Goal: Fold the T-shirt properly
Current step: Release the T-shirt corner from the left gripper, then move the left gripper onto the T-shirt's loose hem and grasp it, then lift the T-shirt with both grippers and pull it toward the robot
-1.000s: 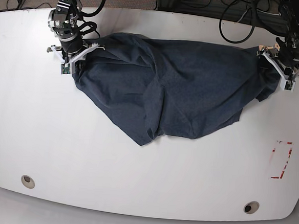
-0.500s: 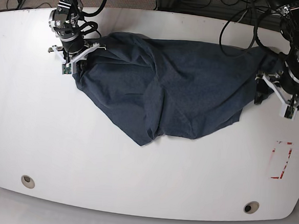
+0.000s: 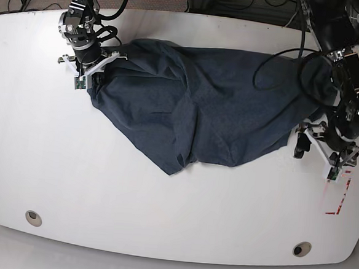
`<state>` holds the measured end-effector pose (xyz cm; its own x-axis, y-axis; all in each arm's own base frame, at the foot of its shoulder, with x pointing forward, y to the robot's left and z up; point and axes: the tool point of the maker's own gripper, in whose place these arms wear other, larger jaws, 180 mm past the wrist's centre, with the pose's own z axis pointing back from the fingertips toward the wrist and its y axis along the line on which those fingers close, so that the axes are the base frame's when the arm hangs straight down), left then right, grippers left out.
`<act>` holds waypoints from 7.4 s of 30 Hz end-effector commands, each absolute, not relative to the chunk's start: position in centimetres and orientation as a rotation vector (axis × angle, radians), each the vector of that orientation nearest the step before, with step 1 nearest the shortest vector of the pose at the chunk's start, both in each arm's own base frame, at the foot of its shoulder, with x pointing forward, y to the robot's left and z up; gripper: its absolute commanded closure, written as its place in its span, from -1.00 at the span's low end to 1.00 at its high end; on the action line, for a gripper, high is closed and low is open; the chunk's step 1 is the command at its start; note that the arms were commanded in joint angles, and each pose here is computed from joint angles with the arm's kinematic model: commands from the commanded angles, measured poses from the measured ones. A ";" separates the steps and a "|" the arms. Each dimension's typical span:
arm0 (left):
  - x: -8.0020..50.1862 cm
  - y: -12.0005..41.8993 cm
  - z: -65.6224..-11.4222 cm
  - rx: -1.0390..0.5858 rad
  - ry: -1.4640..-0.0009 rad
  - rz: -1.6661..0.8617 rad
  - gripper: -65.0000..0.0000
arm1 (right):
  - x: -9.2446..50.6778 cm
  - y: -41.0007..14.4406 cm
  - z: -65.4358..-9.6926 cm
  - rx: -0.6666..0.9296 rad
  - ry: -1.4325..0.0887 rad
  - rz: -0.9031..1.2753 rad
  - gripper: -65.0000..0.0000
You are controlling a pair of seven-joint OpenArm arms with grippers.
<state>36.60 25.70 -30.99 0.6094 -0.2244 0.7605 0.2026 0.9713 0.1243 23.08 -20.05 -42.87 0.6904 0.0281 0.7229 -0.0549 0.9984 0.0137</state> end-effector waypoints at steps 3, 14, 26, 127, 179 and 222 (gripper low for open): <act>39.0 24.9 -31.3 -0.029 -0.885 -0.252 -0.71 | 23.3 -20.2 -42.8 0.027 -0.797 0.053 0.89; 40.7 22.0 -36.7 -0.173 -0.731 -0.232 -0.71 | 24.1 -20.2 -42.4 0.026 -0.816 0.052 0.89; 41.4 15.7 -37.6 -0.245 -0.755 -0.371 -0.71 | 24.2 -20.1 -42.3 0.028 -0.818 0.054 0.90; 37.0 22.2 -27.1 0.081 -0.929 -0.369 1.00 | 29.0 -22.2 -40.5 -0.006 -0.888 0.063 0.90; 41.9 23.5 11.2 0.330 -1.721 -0.232 1.00 | 50.7 -26.9 1.7 -0.361 -1.566 0.327 0.89; 43.7 25.3 13.6 0.287 -1.717 -0.198 1.00 | 50.9 -27.2 9.0 -0.487 -1.597 0.393 0.89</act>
